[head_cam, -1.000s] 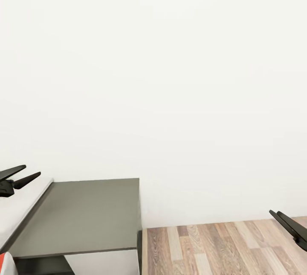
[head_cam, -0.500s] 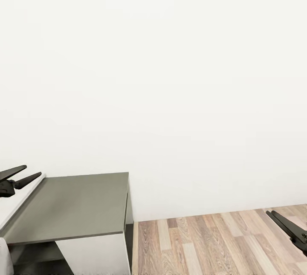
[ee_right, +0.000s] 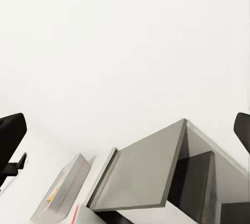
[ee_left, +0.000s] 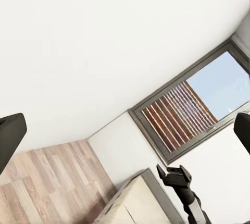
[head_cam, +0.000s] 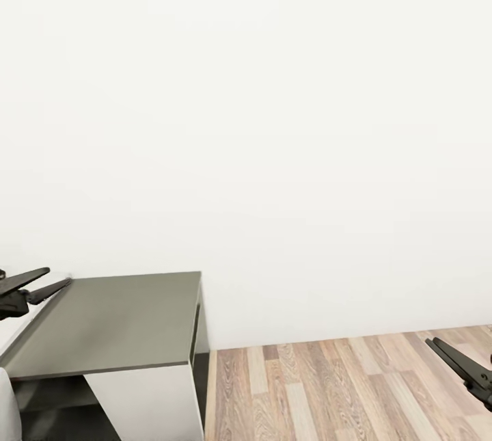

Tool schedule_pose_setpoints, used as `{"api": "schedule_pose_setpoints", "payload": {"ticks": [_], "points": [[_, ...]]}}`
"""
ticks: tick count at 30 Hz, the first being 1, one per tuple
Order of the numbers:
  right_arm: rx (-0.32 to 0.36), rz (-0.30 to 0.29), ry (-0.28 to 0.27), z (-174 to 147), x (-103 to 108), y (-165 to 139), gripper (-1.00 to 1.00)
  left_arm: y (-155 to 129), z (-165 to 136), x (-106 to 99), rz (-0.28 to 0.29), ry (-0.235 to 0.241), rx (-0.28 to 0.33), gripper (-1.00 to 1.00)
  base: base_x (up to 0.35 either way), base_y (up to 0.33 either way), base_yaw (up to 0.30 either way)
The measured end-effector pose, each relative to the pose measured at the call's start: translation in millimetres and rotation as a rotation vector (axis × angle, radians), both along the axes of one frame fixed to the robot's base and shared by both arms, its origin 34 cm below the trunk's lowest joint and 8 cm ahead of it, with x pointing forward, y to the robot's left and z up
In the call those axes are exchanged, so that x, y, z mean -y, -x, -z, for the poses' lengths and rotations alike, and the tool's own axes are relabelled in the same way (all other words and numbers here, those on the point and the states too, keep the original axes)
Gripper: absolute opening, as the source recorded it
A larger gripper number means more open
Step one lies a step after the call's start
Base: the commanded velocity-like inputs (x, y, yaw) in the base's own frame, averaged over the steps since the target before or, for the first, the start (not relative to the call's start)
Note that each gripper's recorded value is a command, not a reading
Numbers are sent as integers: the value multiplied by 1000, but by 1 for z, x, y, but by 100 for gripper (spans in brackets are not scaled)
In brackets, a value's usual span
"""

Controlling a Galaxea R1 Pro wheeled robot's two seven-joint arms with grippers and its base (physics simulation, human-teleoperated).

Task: Put all the toys in the child's room - the three board games (two on the bed and one on the table), the two jigsaw puzzles on the table, and the tennis ball on the table - inside the toy box on the table in the child's room.

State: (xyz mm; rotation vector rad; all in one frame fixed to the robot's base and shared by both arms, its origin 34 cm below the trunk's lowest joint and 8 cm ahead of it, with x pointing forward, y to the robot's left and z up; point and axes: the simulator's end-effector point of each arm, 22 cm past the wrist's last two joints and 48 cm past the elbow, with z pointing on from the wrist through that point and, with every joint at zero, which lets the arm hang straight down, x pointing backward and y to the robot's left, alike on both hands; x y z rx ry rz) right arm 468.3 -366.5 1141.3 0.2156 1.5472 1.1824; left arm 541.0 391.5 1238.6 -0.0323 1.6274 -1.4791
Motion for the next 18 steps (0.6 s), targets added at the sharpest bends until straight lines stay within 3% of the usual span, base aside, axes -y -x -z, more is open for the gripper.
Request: {"api": "schedule_pose_setpoints", "payload": {"ticks": [6,12,18], "points": [[0,0,0,0,0,0,100,1,4,10,18,-28,-5,100,-8,-32,2],[0,-1,1,0,0,0,100,9,28,65,146,-74,-46,100,-1,-5,0],[-27,-6,13,8,-6,-5,100,11,69,93,197,-165,-128,100,0,0,0]]}}
